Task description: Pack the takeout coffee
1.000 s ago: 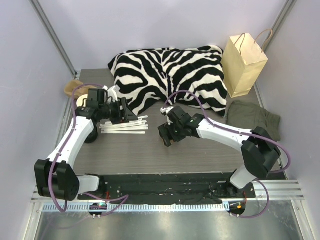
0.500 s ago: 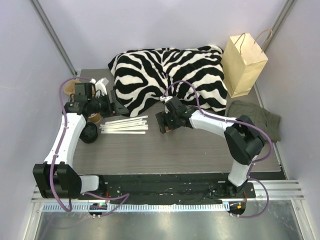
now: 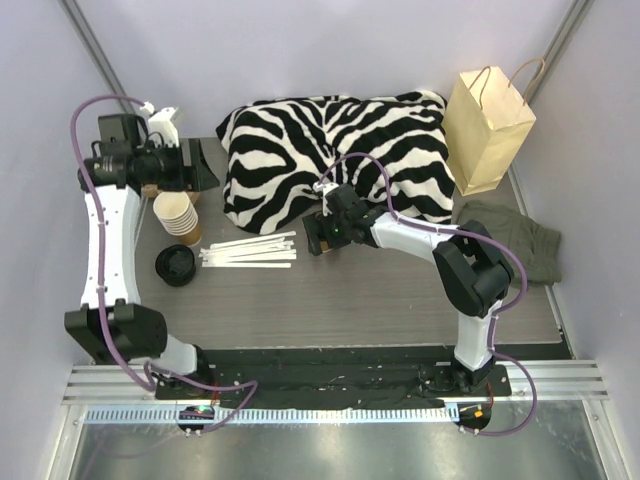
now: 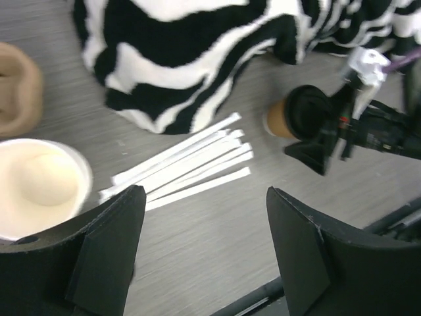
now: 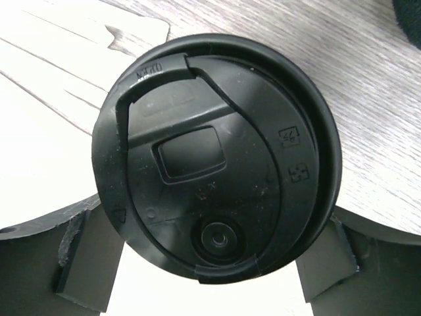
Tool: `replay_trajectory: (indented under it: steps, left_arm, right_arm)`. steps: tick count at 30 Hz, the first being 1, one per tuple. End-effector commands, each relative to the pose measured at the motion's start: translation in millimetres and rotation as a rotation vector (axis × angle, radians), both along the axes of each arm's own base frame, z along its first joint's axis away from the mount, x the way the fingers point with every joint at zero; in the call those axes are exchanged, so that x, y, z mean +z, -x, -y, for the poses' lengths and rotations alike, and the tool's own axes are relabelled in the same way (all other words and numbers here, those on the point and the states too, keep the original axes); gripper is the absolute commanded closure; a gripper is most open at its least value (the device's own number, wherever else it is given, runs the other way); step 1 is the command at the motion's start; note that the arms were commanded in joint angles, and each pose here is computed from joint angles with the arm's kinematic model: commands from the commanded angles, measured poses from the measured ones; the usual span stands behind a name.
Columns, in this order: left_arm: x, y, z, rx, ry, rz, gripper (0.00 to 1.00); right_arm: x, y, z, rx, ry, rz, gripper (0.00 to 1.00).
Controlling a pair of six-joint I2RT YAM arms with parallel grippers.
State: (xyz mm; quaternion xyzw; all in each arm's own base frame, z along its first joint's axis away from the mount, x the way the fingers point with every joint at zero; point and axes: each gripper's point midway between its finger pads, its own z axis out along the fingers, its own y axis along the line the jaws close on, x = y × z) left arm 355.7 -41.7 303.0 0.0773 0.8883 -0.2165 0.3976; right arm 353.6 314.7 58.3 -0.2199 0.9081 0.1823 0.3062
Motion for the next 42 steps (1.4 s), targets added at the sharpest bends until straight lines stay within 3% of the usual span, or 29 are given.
replay_trajectory:
  steps: [1,4,13,17,20,28,42]
  left_arm:
    - [-10,-28,-36,0.034,-0.125,-0.028,0.21]
    - [-17,-56,-54,0.078,-0.181,-0.044,0.22]
    - [-38,-131,-100,0.114,-0.379,-0.044,0.38]
    - [-71,-154,-112,0.086,-0.485,-0.085,0.46]
    - [-88,-162,-112,0.059,-0.504,-0.099,0.53]
    - [-139,-176,-113,0.004,-0.521,-0.161,0.58]
    - [-187,-173,-106,-0.065,-0.521,-0.249,0.6]
  right_arm:
    - [48,-9,-12,0.034,-0.087,0.079,0.0]
    - [61,1,-4,0.052,-0.092,0.059,0.0]
    - [88,42,22,0.142,-0.11,-0.013,0.0]
    - [103,52,24,0.172,-0.127,-0.014,0.0]
    - [112,55,24,0.178,-0.144,-0.014,0.0]
    - [121,62,22,0.176,-0.177,-0.028,0.0]
    - [125,67,18,0.183,-0.202,-0.061,0.0]
